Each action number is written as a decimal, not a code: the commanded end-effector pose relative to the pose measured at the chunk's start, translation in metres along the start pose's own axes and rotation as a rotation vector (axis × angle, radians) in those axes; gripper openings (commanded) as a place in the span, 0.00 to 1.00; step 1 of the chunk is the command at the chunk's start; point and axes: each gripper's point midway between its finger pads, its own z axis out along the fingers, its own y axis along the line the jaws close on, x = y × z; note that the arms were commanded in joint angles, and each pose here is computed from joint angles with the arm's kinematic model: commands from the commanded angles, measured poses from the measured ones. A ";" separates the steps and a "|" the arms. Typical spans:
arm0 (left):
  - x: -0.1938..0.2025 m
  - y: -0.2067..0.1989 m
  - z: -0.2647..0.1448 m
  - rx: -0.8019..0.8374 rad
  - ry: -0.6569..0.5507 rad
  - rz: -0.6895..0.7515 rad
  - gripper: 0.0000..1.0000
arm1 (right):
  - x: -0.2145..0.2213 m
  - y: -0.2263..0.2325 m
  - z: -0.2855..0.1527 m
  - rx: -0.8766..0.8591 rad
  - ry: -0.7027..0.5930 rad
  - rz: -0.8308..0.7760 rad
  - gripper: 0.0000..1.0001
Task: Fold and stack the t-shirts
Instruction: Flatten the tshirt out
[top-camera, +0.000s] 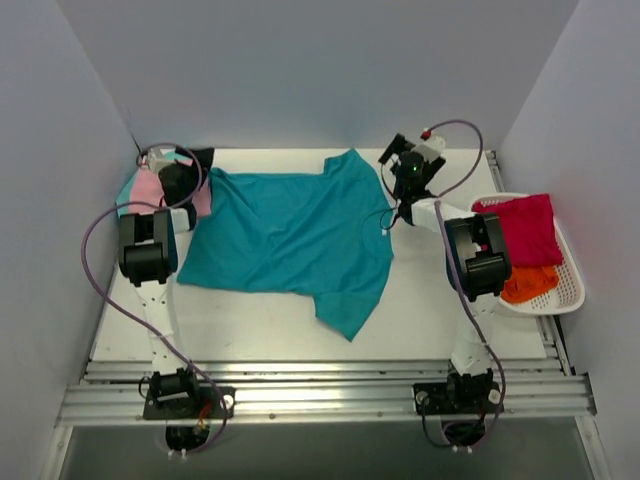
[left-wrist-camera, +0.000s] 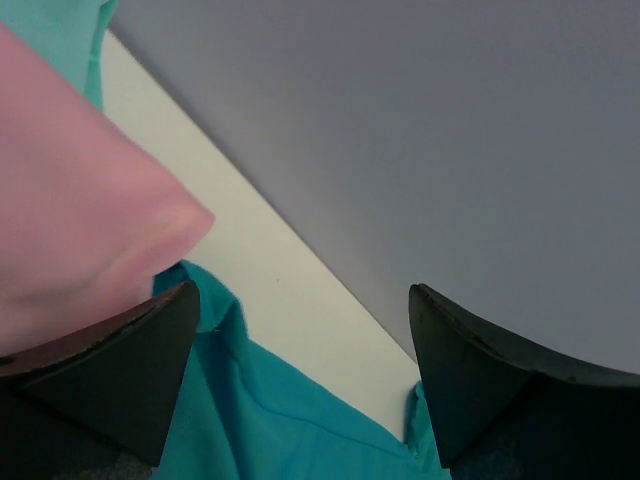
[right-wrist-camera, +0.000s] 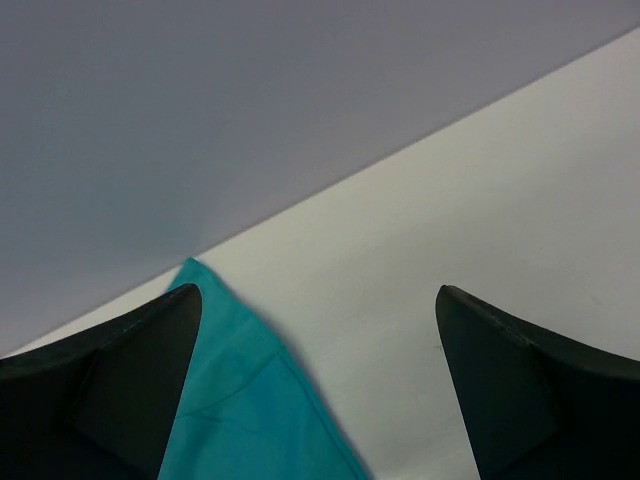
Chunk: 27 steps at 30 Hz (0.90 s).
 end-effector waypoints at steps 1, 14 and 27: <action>-0.066 -0.137 -0.026 0.311 -0.140 0.052 0.94 | -0.164 0.037 -0.073 -0.038 -0.353 0.144 1.00; -0.086 -0.204 -0.048 0.416 0.086 0.049 0.94 | -0.140 0.004 -0.259 -0.052 -0.158 0.212 1.00; -0.040 -0.058 -0.259 -0.325 0.039 0.428 0.94 | 0.057 -0.019 -0.341 -0.174 0.428 0.369 0.99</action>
